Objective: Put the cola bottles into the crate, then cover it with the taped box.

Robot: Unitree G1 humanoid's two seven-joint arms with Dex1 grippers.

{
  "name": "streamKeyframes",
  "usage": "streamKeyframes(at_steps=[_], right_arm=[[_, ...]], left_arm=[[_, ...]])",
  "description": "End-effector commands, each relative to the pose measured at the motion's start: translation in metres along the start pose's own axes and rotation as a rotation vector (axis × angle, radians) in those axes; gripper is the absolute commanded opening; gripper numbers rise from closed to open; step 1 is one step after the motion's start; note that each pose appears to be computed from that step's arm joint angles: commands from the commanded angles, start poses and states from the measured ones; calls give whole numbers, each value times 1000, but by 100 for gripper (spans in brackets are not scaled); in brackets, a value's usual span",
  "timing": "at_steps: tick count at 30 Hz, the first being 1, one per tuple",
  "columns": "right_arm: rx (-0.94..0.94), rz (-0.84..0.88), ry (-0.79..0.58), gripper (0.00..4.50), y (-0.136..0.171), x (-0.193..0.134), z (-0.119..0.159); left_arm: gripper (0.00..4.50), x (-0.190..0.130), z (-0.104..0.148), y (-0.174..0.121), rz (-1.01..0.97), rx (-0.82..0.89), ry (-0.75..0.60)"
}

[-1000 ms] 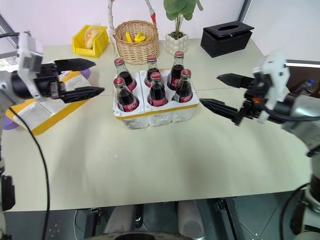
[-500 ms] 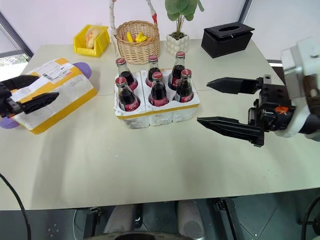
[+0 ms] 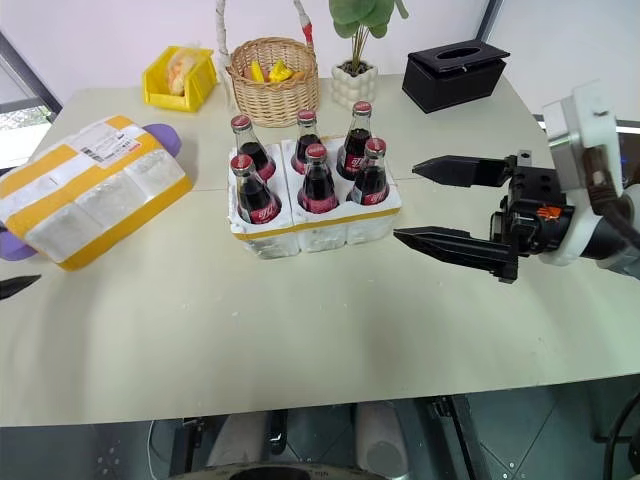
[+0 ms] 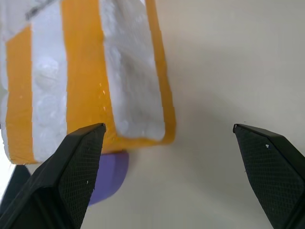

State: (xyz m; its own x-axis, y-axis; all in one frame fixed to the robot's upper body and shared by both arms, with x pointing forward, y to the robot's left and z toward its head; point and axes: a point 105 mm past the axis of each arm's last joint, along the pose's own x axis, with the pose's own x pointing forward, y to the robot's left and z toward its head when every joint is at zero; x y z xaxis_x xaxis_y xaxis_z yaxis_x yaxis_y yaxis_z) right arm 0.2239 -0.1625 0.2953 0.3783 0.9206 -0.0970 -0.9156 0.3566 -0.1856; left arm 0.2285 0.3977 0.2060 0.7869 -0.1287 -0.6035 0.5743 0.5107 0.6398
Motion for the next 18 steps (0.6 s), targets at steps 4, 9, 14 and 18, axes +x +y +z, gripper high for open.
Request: streamKeyframes(at_steps=[4,9,14,18], right_arm=[[-27,-22,-24,446,-6,-1,4],[-31,-30,-23,446,-8,-1,4],[-34,-39,-16,446,-11,-1,3],[-31,-45,-1,446,-12,-3,2]], left_arm=[[450,-11,-25,4,-6,183,154],[450,-6,-35,2,3,244,203],[450,6,-44,7,118,301,225],[450,14,-46,10,216,305,211]])
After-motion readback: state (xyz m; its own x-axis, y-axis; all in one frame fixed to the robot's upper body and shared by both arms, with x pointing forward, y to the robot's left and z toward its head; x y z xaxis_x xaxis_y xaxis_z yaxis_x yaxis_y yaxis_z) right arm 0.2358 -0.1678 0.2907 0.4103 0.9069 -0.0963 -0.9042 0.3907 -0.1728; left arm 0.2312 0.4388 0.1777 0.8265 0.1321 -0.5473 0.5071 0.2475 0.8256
